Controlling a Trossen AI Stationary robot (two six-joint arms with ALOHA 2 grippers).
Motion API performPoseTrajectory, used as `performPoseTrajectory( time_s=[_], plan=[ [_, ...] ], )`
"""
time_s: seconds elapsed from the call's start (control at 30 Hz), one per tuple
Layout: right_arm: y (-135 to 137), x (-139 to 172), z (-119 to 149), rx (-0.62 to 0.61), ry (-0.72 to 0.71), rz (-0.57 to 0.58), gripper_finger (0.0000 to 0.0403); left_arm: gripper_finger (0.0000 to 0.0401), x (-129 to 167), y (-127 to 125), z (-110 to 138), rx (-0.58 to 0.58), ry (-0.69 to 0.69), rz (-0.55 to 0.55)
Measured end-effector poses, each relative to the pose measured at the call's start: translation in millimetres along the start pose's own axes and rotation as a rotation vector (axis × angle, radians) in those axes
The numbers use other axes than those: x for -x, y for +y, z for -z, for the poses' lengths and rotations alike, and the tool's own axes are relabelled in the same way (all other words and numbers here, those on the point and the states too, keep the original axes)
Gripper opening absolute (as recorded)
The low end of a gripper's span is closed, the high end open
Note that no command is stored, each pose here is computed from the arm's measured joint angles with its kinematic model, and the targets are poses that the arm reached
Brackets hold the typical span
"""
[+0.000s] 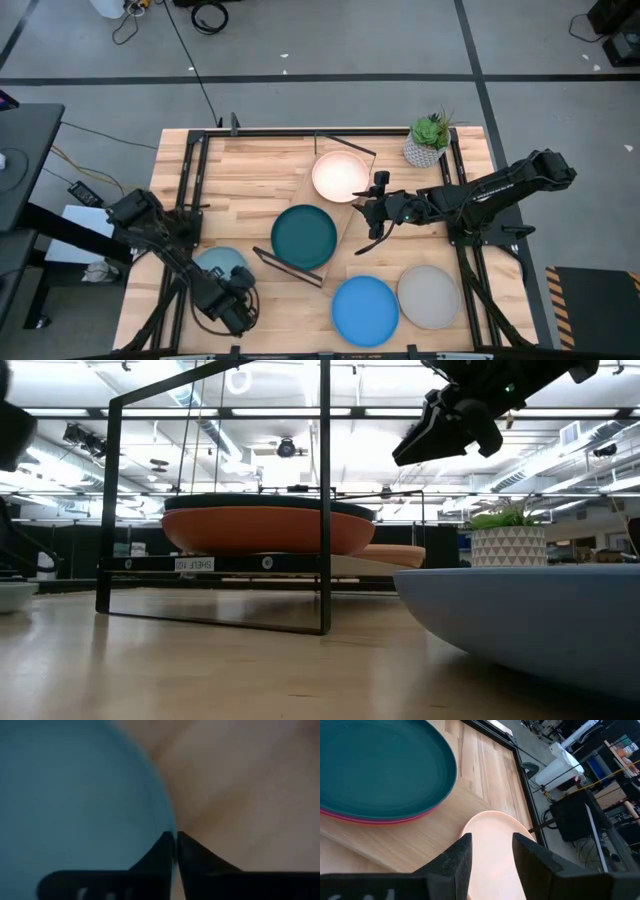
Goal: Place and stack plates onto a shelf
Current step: Stack the light blue plate on top of the white plate on the shelf
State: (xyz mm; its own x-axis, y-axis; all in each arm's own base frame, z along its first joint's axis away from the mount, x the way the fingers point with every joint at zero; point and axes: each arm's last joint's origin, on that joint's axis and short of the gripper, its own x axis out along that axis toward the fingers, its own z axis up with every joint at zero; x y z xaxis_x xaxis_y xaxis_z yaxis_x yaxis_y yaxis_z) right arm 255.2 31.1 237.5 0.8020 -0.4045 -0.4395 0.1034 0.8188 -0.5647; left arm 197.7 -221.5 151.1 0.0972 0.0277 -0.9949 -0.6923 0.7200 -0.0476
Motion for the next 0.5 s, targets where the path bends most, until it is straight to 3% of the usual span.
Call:
performPoseTrajectory(
  time_s=[0.13,0.27,0.5],
  plan=[
    [0.0,0.0,0.0,0.0,0.0,0.0,0.0146,0.0018,22.0,-3.2,-10.4,-0.072,0.136,0.112],
    [0.0,0.0,0.1,-0.016,0.001,0.0,0.0146,0.0017,74.1,-13.2,-20.9,-0.214,0.175,0.335],
    [0.5,0.0,1.3,-0.042,0.012,-0.004,0.0146,0.0017,191.3,-16.3,-33.5,-0.479,-0.022,0.81]
  ],
)
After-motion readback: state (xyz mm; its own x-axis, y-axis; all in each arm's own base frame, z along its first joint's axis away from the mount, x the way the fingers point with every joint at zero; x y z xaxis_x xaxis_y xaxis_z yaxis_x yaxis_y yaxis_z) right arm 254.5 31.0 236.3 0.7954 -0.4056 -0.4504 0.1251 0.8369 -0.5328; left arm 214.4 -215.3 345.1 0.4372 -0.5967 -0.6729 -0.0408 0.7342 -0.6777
